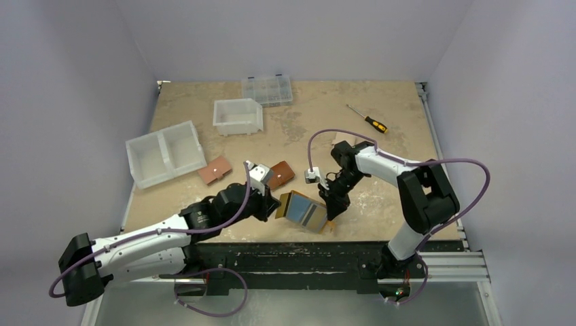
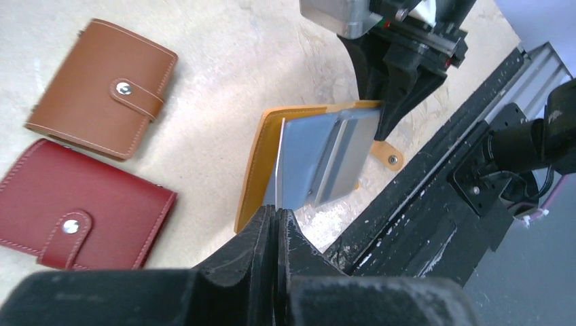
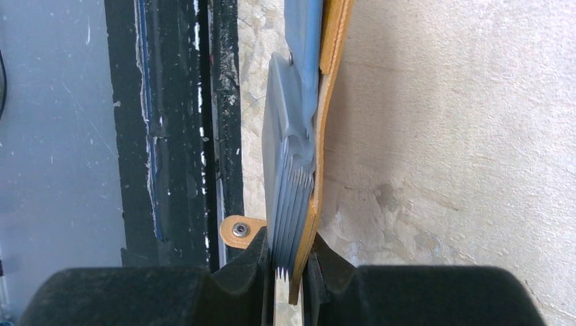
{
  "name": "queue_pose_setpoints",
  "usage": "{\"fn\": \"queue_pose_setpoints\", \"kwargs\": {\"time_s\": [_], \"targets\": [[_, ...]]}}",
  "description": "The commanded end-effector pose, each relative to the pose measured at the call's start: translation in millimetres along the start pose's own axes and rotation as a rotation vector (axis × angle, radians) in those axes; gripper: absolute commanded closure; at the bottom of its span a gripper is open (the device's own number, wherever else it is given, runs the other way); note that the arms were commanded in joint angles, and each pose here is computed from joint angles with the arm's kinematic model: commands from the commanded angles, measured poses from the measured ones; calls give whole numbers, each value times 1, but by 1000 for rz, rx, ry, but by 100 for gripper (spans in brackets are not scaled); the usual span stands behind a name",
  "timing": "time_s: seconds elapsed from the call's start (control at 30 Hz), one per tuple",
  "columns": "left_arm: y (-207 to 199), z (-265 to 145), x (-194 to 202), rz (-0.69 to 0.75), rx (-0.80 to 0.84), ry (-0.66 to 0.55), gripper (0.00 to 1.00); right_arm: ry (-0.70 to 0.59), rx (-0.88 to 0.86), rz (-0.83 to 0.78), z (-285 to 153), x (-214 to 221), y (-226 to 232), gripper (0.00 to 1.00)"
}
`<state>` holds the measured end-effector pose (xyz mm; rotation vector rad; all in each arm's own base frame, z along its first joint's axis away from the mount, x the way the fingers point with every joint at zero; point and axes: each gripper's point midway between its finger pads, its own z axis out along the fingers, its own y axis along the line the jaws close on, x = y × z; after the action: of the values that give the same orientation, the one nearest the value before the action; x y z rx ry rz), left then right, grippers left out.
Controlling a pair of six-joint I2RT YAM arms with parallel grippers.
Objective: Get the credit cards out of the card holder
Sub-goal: Remove the credit card from the card holder, then place the credit card in the storage box.
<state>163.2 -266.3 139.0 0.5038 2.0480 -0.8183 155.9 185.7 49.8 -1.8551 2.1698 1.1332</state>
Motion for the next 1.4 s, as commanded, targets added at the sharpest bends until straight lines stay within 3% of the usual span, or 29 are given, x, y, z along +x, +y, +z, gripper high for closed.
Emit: {"fn": "queue_pose_setpoints", "kwargs": {"time_s": [0.0, 0.6, 1.13, 1.37], "targets": [[10, -12, -30, -9, -98, -52, 100, 20, 71, 9, -5, 0, -21, 100], [75, -27, -103, 46, -444, -119, 100, 45, 103, 99, -2, 11, -36, 95], [182, 9, -185, 24, -684, -106, 100, 49, 111, 100, -3, 12, -37, 94], [231, 18, -224, 97, -856, -127, 100, 59, 111, 102, -2, 14, -37, 94]]}}
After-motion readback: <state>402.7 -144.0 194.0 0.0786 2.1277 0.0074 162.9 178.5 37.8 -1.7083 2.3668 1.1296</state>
